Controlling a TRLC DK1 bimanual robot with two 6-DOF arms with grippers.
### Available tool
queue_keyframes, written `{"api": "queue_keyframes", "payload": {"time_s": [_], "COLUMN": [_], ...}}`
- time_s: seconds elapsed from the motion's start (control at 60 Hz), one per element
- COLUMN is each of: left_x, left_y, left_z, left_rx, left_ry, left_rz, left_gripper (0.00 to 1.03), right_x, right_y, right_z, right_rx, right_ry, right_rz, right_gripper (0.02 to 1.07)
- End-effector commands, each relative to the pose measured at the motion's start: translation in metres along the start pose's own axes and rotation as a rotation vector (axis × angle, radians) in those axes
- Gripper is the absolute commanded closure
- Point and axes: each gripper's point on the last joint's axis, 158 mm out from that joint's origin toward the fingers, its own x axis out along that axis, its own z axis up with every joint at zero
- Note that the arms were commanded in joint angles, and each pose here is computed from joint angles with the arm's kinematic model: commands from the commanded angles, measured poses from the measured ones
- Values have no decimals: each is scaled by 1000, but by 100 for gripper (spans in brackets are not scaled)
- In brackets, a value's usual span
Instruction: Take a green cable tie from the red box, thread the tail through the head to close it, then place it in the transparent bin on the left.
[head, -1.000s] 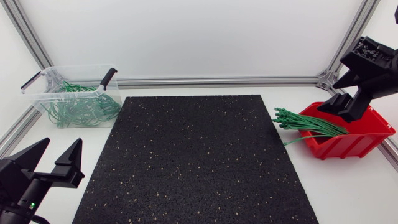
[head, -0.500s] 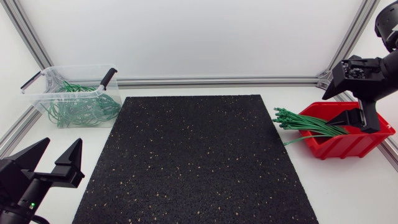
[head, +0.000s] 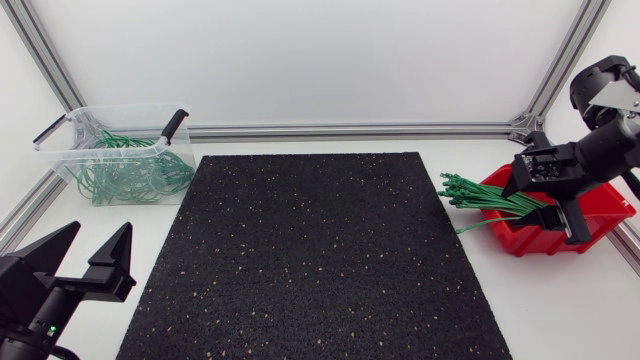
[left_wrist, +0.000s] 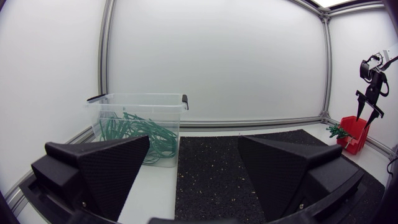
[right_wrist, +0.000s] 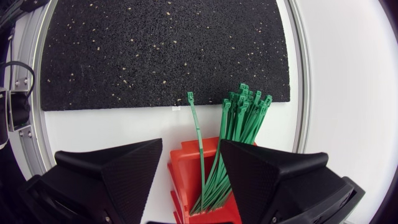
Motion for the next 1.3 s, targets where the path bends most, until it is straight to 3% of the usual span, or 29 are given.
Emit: {"api": "queue_keyframes", "payload": {"time_s": [0.0,0.65,0.717,0.883,1.083,1.133,1.283], "left_x": [2,2,2,2,2,2,2], "left_y": [-1,-1,-1,-1,-1,-1,-2], "left_z": [-26,-28,-28,-29,-29,-29,-29], "left_rx": [-20,-22,-22,-22,-22,-20,-21], "left_ry": [65,75,77,78,82,80,82], "left_rz": [-6,-4,-4,-4,-7,-7,-8], "left_gripper": [4,4,4,4,4,4,4], "right_x": [17,78,80,85,87,87,85], "right_y": [14,13,11,5,4,3,1], "right_z": [-4,-20,-21,-24,-26,-26,-26], "right_rx": [-41,-98,-99,-102,-105,-107,-110], "right_ry": [11,136,142,165,177,178,191], "right_rz": [35,-106,-126,-167,-187,-193,-207], "right_gripper": [53,57,65,71,72,82,88]}}
